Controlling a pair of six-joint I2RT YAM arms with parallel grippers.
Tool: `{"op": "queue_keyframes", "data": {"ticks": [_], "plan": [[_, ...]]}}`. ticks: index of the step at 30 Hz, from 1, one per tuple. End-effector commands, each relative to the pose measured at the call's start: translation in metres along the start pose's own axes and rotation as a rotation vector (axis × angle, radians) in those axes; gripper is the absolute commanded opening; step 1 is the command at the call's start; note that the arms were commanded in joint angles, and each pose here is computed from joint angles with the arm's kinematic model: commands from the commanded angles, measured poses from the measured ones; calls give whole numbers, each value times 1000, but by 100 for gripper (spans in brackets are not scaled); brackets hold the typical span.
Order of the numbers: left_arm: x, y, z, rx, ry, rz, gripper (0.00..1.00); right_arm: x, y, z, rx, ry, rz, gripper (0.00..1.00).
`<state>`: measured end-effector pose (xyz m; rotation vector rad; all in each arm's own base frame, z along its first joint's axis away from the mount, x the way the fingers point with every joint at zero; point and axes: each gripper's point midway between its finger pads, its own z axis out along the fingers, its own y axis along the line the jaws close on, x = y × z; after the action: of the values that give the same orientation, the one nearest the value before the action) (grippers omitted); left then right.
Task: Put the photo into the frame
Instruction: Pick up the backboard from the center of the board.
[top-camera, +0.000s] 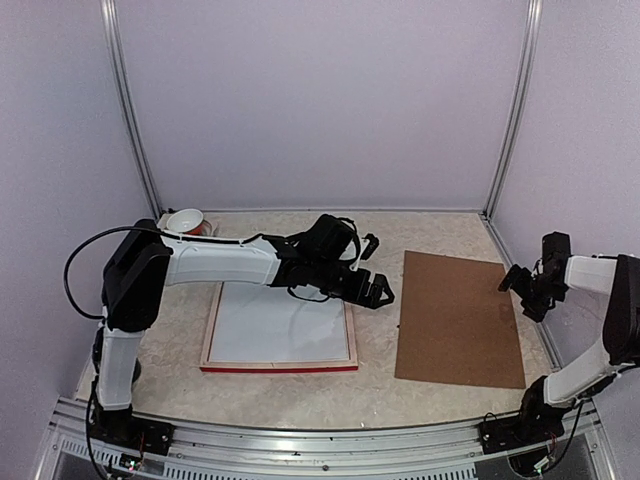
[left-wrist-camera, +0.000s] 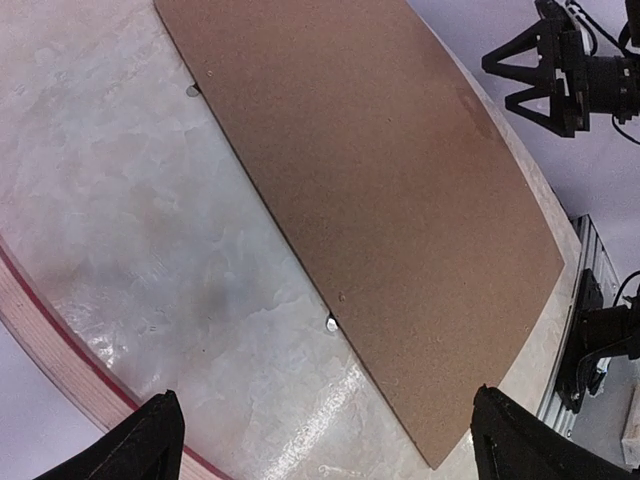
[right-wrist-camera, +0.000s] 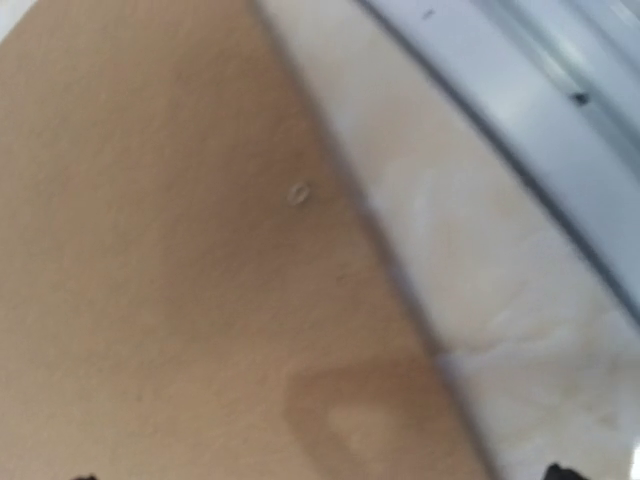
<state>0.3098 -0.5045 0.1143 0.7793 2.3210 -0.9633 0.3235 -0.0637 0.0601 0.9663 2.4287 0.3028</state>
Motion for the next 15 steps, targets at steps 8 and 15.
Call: {"op": "queue_keyframes", "data": {"ticks": [8, 15], "plan": [[4, -21, 13, 43, 31, 27, 99, -2, -13, 5, 1, -23, 37, 97], [10, -15, 26, 8, 59, 15, 99, 12, -11, 20, -44, 32, 40, 97]]}}
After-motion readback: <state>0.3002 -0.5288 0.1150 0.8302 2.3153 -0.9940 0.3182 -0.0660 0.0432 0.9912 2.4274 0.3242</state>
